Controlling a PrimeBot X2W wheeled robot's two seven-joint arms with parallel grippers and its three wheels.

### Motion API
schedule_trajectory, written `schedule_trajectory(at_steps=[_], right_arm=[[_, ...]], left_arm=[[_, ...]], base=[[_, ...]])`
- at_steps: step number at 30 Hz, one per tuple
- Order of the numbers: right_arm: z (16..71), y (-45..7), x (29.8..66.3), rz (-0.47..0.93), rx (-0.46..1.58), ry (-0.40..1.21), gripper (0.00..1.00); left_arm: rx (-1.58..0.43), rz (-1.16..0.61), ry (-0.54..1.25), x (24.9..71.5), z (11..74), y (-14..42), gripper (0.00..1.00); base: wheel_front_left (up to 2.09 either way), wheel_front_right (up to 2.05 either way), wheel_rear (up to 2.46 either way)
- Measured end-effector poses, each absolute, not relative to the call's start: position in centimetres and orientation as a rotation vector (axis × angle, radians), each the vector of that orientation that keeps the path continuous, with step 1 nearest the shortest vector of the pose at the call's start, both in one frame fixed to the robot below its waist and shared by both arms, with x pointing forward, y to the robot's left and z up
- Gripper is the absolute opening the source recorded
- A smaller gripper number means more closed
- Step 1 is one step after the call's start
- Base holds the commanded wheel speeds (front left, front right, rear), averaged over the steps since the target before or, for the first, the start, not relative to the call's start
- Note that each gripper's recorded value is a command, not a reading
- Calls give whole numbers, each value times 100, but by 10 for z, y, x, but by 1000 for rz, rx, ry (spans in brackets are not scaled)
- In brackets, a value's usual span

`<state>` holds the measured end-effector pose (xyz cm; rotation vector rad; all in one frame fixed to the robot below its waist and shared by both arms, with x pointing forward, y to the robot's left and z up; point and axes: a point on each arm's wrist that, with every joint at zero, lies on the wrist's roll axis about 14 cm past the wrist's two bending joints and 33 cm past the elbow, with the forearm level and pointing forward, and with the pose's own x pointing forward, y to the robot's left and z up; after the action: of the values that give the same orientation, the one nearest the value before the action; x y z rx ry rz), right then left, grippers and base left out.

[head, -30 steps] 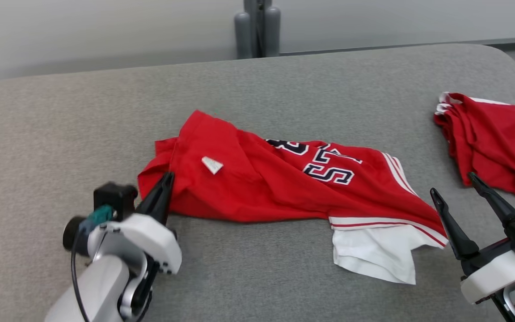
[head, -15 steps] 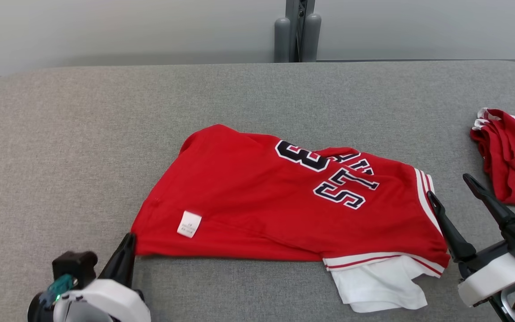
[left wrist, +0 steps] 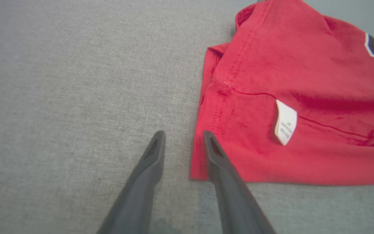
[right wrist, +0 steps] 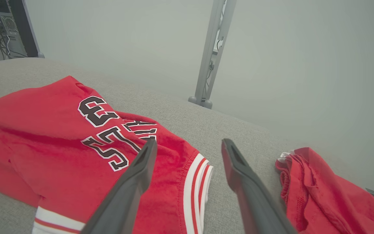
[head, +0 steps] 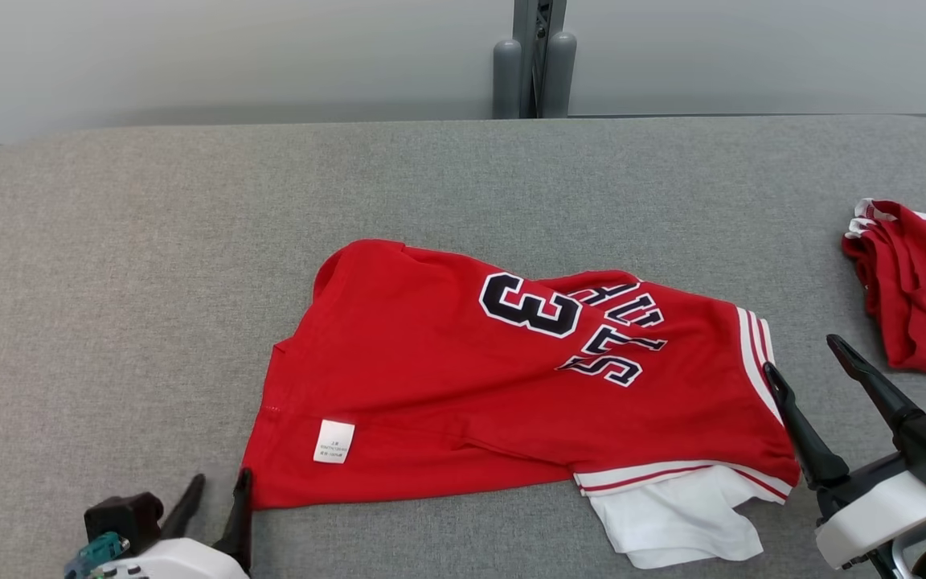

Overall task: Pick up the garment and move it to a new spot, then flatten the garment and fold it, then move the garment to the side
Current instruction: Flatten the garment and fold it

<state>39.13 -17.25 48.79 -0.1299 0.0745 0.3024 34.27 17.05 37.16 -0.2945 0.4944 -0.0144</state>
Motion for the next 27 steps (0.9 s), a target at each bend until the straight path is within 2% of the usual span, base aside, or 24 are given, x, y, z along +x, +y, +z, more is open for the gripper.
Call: schedule_trajectory(at_steps=[9, 26, 27], right_arm=[[496, -181, 391, 281, -143, 54, 100], [490, -195, 389, 246, -155, 85, 100], [490, -196, 389, 244, -154, 85, 100]], left_arm=[[-276, -81, 426, 373, 399, 164, 100], [-196, -223, 580, 400, 372, 134, 100], [-195, -225, 584, 399, 371, 132, 85]], base=[[0, 0, 0], [0, 0, 0], [0, 0, 0]])
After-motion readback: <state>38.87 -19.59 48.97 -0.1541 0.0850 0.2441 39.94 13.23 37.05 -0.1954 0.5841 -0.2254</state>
